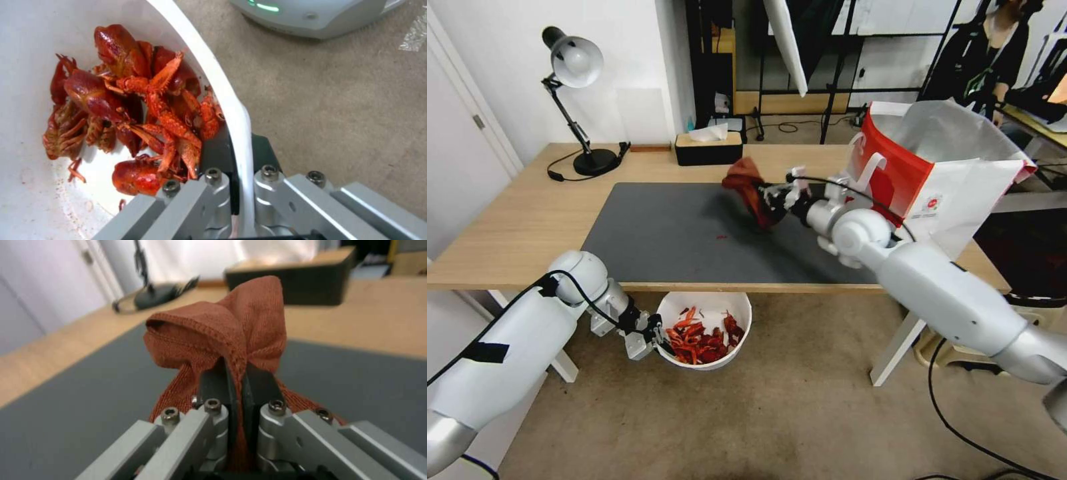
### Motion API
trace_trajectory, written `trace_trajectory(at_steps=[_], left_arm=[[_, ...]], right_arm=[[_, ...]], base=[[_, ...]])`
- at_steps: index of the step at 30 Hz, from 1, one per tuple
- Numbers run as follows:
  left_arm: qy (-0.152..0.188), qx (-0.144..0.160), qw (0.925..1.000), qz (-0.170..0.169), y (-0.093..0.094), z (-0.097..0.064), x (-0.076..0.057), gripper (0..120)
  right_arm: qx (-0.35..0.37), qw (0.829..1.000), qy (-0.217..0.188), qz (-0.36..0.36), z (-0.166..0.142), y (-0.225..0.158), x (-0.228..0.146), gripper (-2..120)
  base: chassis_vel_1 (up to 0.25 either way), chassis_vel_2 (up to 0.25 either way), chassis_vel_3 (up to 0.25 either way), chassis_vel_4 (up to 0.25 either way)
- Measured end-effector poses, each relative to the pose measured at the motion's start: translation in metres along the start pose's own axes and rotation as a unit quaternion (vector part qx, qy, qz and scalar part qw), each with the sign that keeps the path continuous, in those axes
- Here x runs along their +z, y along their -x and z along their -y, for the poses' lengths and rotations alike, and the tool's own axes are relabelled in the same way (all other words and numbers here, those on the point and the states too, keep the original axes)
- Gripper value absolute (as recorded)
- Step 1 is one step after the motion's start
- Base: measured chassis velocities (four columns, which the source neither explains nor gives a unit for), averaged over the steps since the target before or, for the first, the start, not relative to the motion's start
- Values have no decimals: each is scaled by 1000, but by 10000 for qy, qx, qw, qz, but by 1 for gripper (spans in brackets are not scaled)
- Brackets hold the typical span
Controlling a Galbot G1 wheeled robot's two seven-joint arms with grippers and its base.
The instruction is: Sweep shrimp from table into container with towel, then put container into takeout bag.
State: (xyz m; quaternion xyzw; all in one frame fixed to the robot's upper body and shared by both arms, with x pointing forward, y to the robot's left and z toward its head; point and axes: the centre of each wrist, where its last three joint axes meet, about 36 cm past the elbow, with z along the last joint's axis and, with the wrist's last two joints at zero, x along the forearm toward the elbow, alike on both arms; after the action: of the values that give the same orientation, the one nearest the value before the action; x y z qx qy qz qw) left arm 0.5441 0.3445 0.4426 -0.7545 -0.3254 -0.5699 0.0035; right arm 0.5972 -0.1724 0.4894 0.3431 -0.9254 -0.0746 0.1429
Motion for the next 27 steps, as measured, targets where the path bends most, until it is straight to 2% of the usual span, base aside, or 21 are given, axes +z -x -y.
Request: trace_trajectory(at_steps=[6, 10, 14, 19, 27], left_arm=[[-67, 41, 9999, -65, -7, 7, 2, 0], [-113, 12, 9999, -64, -12, 14, 1, 0], [-167, -19, 9998, -44, -15, 20, 1, 0], [-211, -51, 9998, -40, -18, 25, 1, 0], [-175, -66, 9998, -46, -20, 23, -1, 0]], right_arm=[[-223, 9991, -105, -339, -21, 28, 18, 0], [-13, 9985, -244, -482, -34, 59, 24, 0], [115, 9978, -332, -570, -38, 69, 25, 0], [141, 9959, -457, -761, -43, 73, 29, 0], [42, 9929, -544, -1054, -50, 62, 35, 0]], base=[[0, 0, 0, 0], [0, 0, 0, 0], [0, 0, 0, 0], [0, 0, 0, 0], [0, 0, 0, 0]])
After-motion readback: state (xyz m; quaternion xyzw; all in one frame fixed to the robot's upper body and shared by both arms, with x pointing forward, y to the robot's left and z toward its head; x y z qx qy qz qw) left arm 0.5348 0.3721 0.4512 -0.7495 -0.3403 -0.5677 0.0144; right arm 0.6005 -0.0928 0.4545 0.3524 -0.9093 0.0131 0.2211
